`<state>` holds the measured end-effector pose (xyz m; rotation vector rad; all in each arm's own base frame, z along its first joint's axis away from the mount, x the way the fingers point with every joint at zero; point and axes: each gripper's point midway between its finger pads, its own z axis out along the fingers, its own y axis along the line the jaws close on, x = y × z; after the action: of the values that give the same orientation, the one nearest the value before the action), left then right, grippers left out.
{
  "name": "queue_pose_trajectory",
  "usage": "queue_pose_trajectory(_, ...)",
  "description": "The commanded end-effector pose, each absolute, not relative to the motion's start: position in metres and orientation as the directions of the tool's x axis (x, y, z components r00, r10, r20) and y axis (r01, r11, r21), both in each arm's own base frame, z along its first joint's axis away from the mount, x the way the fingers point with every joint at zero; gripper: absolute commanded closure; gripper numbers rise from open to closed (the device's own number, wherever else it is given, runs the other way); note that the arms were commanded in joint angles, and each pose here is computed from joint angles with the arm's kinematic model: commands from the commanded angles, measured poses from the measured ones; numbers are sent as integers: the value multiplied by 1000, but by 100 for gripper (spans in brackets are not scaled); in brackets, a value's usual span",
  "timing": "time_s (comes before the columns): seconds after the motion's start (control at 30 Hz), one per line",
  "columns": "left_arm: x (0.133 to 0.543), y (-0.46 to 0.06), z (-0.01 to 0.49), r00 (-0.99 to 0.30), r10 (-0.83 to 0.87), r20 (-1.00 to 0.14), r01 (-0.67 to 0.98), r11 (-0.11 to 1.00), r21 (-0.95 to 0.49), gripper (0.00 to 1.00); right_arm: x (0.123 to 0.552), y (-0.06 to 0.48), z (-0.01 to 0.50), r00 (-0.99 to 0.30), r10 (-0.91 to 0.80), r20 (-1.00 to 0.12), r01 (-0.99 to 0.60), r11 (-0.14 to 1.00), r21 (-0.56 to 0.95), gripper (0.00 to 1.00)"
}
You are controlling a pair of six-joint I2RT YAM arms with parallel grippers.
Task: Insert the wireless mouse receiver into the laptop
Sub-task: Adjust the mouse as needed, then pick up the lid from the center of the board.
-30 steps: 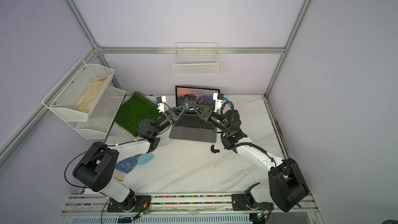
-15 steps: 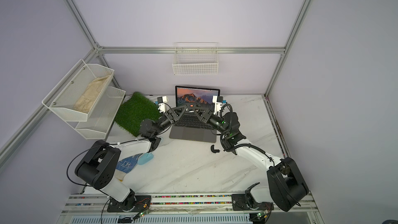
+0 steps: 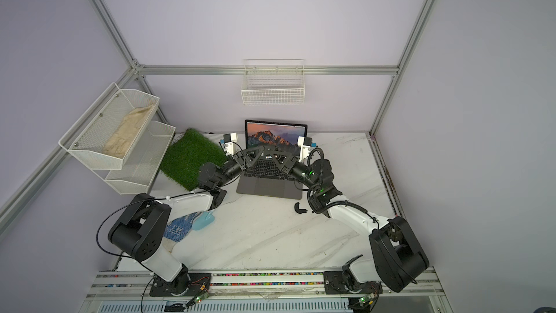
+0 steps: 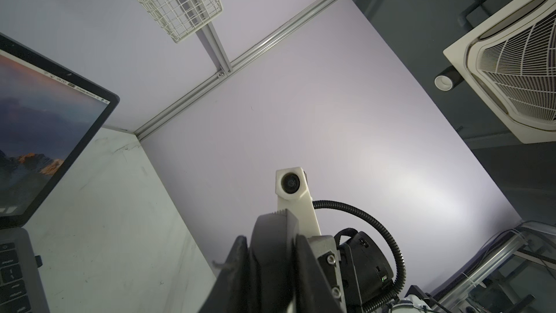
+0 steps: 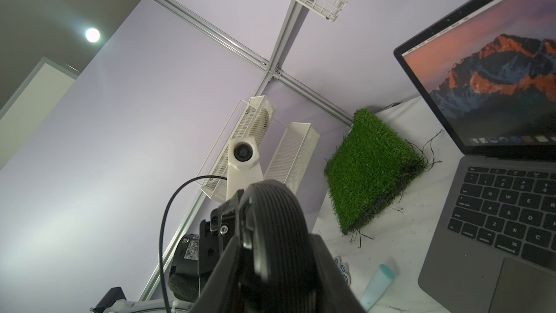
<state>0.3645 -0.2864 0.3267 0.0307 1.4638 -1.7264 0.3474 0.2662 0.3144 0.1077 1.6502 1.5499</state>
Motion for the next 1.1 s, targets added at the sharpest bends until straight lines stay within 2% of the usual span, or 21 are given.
queue_pose_trajectory(0.0,369,-276,331,-530,-572,-626,618,245,-747,100,338,255,305,-608,545,-577,-457,354,816,41)
queue_pose_trajectory(0.07,377,-260,311,-480,-564,-673,548,406,-731,100,339,239,278,-591,499,-633,-380,520,765,23)
queue_pose_trajectory(0.1,376,-247,310,-441,-563,-699,523,472,-710,100,338,229,259,-597,454,-662,-334,609,720,4)
queue_pose_trajectory(0.17,378,-228,300,-401,-548,-734,462,571,-679,100,334,206,222,-622,372,-689,-228,756,614,3)
queue_pose_trajectory(0.27,380,-206,288,-387,-520,-761,399,650,-647,100,318,180,163,-725,278,-630,-80,875,478,3)
queue_pose_trajectory(0.47,381,-179,269,-419,-509,-752,318,693,-647,100,287,165,86,-895,126,-428,47,981,191,10)
queue_pose_trajectory(0.6,380,-170,260,-447,-503,-739,291,700,-653,100,278,164,56,-935,90,-343,79,996,47,26)
queue_pose_trajectory(0.8,380,-170,251,-479,-496,-724,275,698,-661,100,280,182,35,-942,60,-331,53,998,30,48)
queue_pose_trajectory(1.07,384,-173,249,-500,-490,-714,272,694,-666,100,288,188,35,-934,16,-358,20,1000,-8,58)
